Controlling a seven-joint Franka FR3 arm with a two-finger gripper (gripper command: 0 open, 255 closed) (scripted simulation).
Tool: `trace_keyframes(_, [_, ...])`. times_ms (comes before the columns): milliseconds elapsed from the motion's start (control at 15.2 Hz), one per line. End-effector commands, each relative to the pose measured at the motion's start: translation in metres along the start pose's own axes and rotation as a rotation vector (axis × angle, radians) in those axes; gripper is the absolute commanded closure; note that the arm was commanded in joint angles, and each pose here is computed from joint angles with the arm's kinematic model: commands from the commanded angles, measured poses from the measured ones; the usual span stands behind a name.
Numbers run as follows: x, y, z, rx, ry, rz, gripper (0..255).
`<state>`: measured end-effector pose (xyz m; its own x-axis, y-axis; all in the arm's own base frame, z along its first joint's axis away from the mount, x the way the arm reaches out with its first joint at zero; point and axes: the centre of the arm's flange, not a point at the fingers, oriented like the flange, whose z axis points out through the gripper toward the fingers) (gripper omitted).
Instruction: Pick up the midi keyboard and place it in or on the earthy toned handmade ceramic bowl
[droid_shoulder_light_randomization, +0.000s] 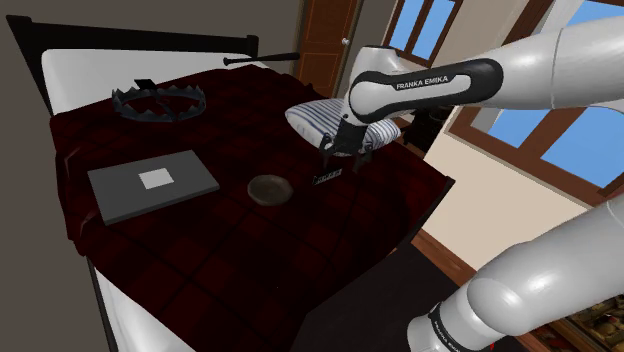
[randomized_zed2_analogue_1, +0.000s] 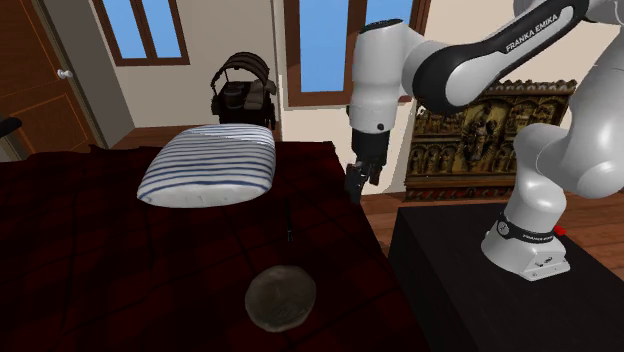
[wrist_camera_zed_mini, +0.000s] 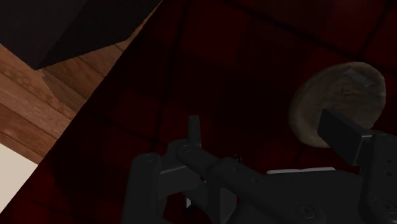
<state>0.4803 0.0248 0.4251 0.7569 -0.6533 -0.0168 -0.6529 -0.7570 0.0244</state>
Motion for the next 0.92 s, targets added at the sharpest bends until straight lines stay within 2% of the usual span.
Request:
trace_keyframes(0, [0.017, -0.014, 0.016, -0.003, 0.008, 0.075, 0])
trace_keyframes(858, [0.15, -0.046, 0.111, -0.028, 0.056, 0.538, 0])
